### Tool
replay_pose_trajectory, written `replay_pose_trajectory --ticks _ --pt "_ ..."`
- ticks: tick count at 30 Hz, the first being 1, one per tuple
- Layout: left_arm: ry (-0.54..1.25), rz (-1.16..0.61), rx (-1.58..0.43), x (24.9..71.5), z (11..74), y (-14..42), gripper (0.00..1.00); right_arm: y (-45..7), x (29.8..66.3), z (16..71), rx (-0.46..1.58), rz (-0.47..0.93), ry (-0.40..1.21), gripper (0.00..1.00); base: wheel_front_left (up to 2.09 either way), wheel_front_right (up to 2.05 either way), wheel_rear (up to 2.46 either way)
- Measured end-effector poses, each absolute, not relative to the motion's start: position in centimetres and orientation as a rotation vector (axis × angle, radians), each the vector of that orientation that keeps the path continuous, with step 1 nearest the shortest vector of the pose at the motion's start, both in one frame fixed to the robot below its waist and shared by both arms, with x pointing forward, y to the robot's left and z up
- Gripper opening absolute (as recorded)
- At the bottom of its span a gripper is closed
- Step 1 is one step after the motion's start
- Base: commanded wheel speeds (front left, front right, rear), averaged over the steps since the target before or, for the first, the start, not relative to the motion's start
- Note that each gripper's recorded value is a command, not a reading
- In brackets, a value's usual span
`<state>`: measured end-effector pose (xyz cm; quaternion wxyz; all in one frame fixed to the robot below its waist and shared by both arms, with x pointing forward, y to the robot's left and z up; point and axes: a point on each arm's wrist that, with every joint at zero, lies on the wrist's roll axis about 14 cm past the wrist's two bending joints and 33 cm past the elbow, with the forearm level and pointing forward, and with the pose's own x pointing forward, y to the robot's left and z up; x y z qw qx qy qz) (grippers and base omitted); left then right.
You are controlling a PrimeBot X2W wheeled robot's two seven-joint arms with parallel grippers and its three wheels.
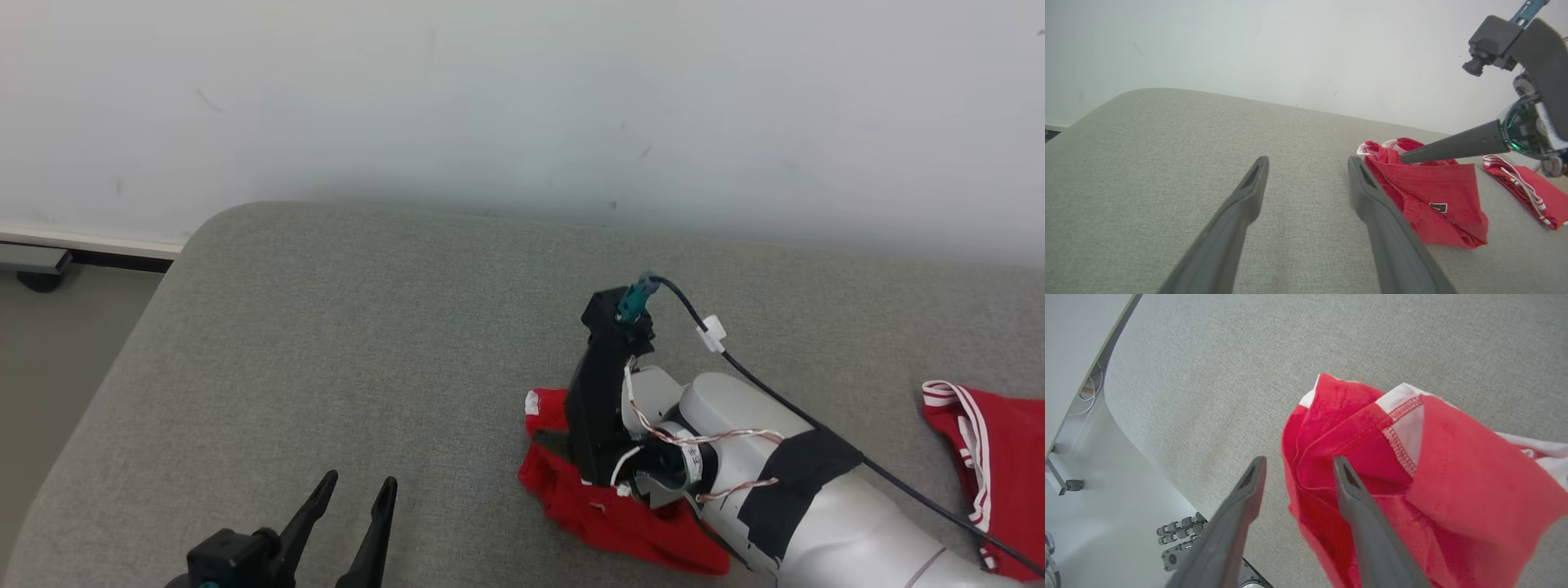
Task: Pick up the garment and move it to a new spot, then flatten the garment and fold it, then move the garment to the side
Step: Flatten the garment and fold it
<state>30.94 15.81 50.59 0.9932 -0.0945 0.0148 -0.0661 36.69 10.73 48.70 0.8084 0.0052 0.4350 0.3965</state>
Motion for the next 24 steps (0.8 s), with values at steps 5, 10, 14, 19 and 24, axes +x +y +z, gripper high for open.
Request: replay_pose_trajectory --ticks 5,10,14,19,24 --pt "0.021 -0.138 -0.185 31.1 50.7 15.8 1.00 10.9 38.2 51.0 0.068 0.839 0.843 1.00 0.00 0.00 0.00" --pt "0.011 -0.148 -0.181 31.2 51.0 15.6 1.00 9.6 40.7 52.8 0.125 0.761 0.725 1.00 0.00 0.00 0.00" --pt "-0.006 -0.155 -0.176 31.3 51.4 15.6 1.00 8.0 43.0 55.1 0.168 0.687 0.551 1.00 0.00 0.00 0.00" --pt "0.008 -0.166 -0.176 30.9 50.9 15.3 1.00 4.9 44.5 56.3 0.179 0.606 0.377 1.00 0.00 0.00 0.00" --pt "-0.012 -0.188 -0.172 31.2 51.5 14.7 1.00 1.3 44.5 57.6 0.224 0.524 0.171 1.00 0.00 0.00 0.00"
